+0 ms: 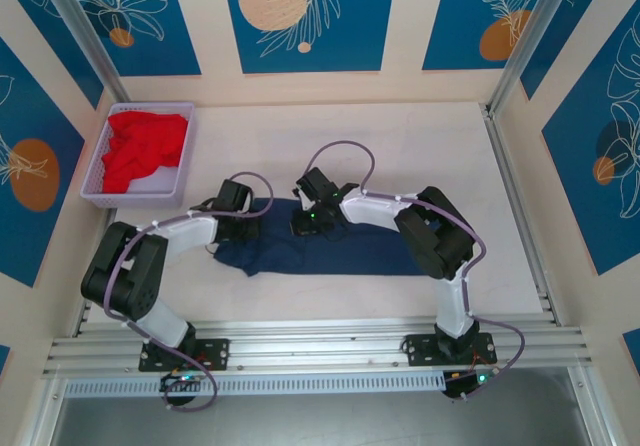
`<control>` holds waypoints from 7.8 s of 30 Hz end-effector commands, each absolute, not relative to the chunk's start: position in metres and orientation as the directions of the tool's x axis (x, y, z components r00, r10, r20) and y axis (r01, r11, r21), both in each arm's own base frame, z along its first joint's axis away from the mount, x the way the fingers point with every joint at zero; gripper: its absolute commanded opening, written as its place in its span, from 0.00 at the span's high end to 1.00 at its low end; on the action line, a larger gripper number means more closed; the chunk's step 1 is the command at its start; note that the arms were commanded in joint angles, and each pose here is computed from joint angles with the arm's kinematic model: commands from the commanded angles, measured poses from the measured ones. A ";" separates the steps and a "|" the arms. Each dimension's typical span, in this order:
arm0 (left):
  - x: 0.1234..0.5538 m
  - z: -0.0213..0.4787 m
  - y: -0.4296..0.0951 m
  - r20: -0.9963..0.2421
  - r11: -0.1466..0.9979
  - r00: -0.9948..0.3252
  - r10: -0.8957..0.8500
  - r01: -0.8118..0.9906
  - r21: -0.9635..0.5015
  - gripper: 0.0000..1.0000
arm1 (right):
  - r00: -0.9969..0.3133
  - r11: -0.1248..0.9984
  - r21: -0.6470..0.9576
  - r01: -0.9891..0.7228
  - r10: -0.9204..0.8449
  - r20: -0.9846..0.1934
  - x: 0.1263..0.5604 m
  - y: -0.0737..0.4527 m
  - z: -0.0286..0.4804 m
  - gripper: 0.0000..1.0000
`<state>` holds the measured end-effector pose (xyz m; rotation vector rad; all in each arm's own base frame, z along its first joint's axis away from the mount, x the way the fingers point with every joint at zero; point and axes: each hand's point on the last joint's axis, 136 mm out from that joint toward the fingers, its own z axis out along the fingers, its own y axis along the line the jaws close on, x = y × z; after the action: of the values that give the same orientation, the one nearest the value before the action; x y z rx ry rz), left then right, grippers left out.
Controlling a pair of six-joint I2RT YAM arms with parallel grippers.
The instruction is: Fold the inside-out t-shirt
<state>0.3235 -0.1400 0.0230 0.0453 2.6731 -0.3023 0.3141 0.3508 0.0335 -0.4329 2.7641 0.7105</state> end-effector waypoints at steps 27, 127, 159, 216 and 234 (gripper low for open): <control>0.316 0.191 0.037 -0.362 0.861 -0.923 0.128 -0.078 0.503 1.00 | -0.902 0.909 0.406 -0.092 0.097 -0.421 0.323 0.156 0.123 0.61; 0.217 0.133 -0.388 -0.467 0.569 -0.781 0.415 0.623 -0.537 0.13 | -0.960 0.855 0.519 -0.028 0.121 -0.251 0.440 0.190 0.071 0.56; 0.315 0.087 -0.179 -0.376 0.952 -0.926 0.027 0.138 -0.273 0.11 | -0.999 0.811 0.585 0.007 0.027 -0.026 0.234 0.229 0.056 0.96; 0.303 0.136 -0.285 -0.524 0.771 -0.844 0.111 0.406 -0.491 0.09 | -0.936 0.883 0.458 -0.097 0.076 -0.345 0.392 0.182 0.112 0.52; 0.451 0.041 -0.240 -0.361 0.830 -0.900 0.243 0.386 -0.403 0.11 | -0.978 0.892 0.441 0.102 0.172 -0.122 0.356 0.190 0.036 0.29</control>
<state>0.4622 -0.2312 0.0415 0.3638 2.6789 -0.6124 0.3607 0.1856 0.0457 0.1736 2.8702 0.6606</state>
